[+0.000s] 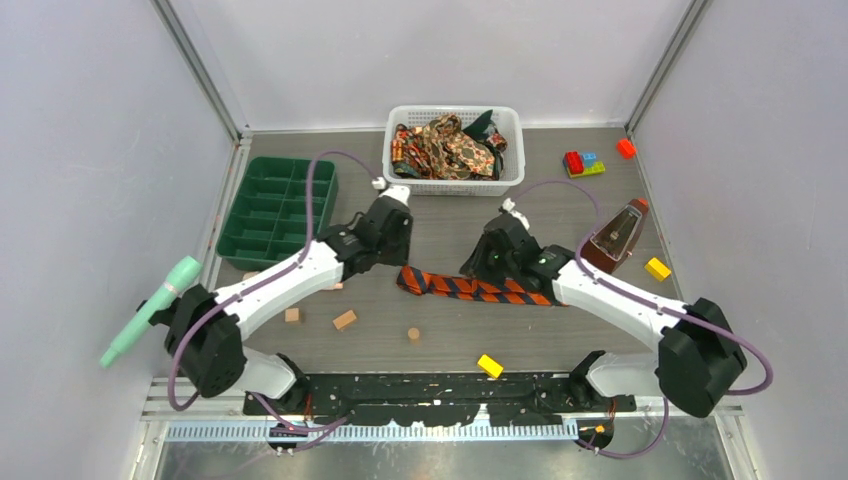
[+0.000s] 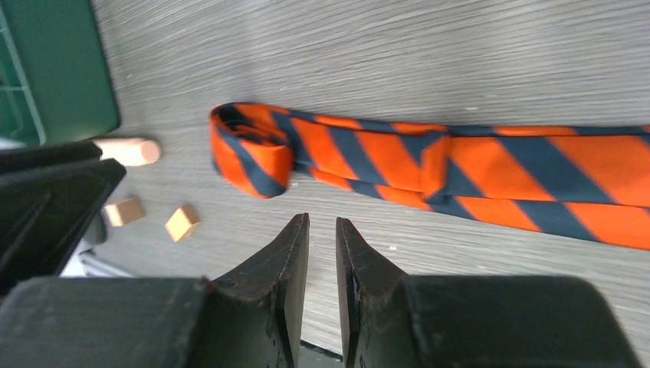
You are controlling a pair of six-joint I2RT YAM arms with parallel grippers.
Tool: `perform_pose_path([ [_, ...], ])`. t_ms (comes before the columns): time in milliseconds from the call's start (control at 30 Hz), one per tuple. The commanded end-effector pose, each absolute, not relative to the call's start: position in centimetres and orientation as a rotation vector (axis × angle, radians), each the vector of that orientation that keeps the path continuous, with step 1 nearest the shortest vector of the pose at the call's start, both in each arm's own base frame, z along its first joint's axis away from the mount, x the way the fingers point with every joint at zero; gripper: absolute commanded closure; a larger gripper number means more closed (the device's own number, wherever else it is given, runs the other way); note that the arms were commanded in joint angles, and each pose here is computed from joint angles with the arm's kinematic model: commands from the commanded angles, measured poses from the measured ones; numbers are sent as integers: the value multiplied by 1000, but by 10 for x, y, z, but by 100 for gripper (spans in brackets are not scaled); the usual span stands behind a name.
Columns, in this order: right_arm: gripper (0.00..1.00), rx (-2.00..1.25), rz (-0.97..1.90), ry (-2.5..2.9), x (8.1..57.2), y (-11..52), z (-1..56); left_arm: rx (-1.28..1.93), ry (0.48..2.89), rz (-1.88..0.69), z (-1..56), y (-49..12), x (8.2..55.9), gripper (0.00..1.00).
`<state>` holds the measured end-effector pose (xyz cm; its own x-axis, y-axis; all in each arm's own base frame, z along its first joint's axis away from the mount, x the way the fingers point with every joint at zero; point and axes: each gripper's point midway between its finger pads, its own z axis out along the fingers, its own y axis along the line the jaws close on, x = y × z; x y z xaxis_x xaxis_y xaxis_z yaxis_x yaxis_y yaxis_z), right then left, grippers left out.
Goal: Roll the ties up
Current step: Roll the tie at the center of the board.
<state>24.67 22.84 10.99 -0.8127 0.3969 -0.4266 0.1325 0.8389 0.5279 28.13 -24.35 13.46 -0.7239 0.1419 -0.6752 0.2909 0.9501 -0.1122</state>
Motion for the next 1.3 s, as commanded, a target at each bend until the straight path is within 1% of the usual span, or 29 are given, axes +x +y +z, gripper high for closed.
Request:
perform_pose_path([
  [0, 74, 337, 933, 2441, 245, 291, 127, 114, 2388, -325, 132, -216, 290, 63],
  [133, 74, 319, 984, 2461, 239, 323, 120, 37, 2416, -337, 116, -204, 291, 64],
  [333, 73, 395, 1008, 2467, 245, 340, 102, -13, 2433, -399, 98, -201, 292, 62],
  [600, 73, 429, 977, 2492, 251, 346, 86, 14, 2444, -457, 91, -206, 291, 60],
  [967, 74, 489, 784, 2504, 264, 330, 58, 80, 2434, -506, 86, -215, 291, 53],
  [1067, 74, 493, 727, 2512, 265, 323, 52, 104, 2439, -546, 83, -221, 288, 49],
  [1267, 74, 484, 689, 2532, 263, 318, 48, 136, 2451, -602, 75, -228, 284, 34],
])
